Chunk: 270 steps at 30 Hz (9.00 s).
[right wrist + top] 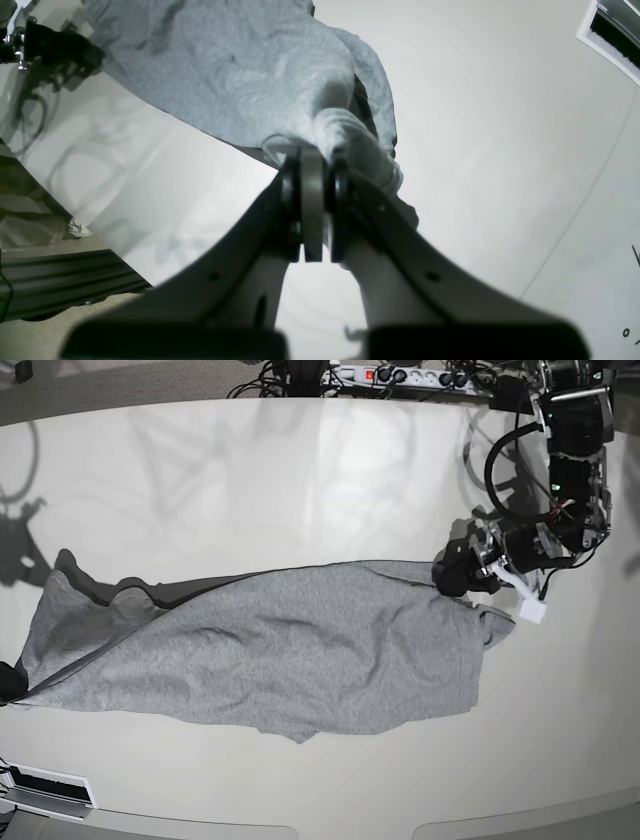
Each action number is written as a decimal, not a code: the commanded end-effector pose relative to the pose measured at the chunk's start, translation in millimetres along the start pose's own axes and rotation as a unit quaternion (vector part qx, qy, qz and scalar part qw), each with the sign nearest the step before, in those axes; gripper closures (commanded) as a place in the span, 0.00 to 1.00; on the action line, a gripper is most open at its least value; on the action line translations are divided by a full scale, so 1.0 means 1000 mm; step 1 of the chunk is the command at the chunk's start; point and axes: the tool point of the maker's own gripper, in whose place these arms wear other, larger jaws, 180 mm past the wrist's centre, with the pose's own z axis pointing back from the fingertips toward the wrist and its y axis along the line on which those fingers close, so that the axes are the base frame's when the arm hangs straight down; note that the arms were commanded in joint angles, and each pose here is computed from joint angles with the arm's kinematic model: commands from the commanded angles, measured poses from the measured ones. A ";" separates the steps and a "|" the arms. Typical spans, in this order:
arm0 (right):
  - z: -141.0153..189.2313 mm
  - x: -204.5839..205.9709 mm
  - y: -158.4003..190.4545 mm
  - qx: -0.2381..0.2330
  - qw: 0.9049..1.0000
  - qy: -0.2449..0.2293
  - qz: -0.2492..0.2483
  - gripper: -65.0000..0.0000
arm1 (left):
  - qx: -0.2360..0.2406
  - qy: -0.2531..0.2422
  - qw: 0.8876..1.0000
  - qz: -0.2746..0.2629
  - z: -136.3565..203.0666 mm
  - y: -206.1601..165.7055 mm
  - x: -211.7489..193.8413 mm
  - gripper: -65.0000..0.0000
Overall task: Layout the t-shirt on the table in an organized manner, then fold the t-shirt properly
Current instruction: 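Move the left gripper to the shirt corner near it and grasp, then lift the grey shirt with both grippers and shake it out, then lower the shirt flat and pull its edges apart with both grippers, then release the shirt and move the left gripper to the hem corner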
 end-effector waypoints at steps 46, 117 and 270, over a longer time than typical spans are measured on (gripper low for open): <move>0.015 0.020 -0.005 -0.014 0.999 -0.025 0.020 1.00 | 0.106 0.058 0.992 -0.025 -0.022 -0.001 -0.010 0.52; 0.115 0.103 -0.047 -0.145 0.982 -0.072 0.097 1.00 | -0.101 -0.055 0.866 -0.487 0.094 -0.346 0.305 1.00; -0.049 -0.082 -0.016 -0.140 0.988 -0.018 -0.055 0.37 | 0.139 -0.171 0.964 -0.147 0.032 -0.002 0.232 0.40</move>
